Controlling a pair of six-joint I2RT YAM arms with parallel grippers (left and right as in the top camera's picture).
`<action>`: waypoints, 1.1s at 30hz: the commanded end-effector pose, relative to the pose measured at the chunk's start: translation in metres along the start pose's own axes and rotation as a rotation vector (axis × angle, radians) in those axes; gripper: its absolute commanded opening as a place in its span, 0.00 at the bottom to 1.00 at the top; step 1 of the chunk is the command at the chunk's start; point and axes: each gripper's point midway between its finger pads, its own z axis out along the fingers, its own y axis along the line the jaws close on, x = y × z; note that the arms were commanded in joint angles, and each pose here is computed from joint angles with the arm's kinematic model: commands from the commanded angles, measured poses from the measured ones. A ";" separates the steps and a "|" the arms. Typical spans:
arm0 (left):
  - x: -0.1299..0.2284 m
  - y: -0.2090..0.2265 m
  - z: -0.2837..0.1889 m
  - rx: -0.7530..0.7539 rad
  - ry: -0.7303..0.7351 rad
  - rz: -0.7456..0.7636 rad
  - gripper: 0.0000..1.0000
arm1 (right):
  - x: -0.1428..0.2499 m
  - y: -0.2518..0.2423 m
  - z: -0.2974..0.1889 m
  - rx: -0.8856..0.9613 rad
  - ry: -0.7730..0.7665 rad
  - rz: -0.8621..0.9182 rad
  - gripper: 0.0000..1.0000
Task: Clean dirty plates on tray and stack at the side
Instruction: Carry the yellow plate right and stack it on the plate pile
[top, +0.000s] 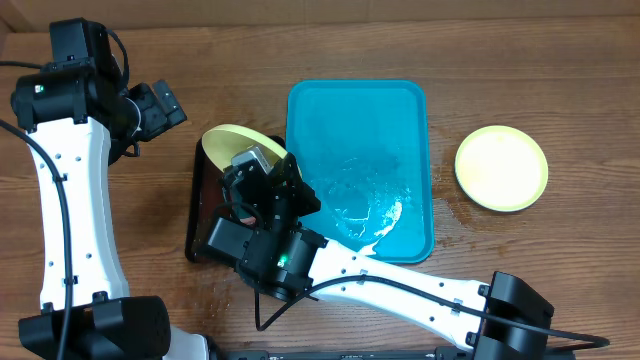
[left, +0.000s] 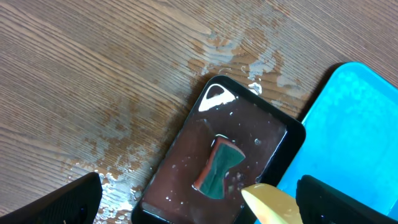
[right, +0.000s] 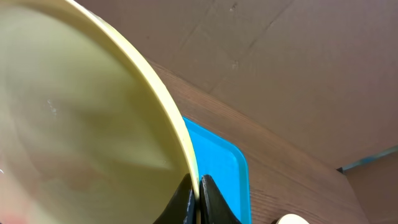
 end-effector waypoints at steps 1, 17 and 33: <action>-0.005 0.000 -0.009 0.001 -0.032 0.021 1.00 | -0.006 -0.006 -0.001 0.025 -0.014 0.018 0.04; -0.005 0.000 -0.009 0.001 -0.032 0.021 1.00 | 0.023 0.023 0.064 -0.678 0.522 0.501 0.04; -0.005 0.000 -0.009 0.001 -0.032 0.021 1.00 | 0.229 -0.298 0.132 -0.107 1.056 1.119 0.04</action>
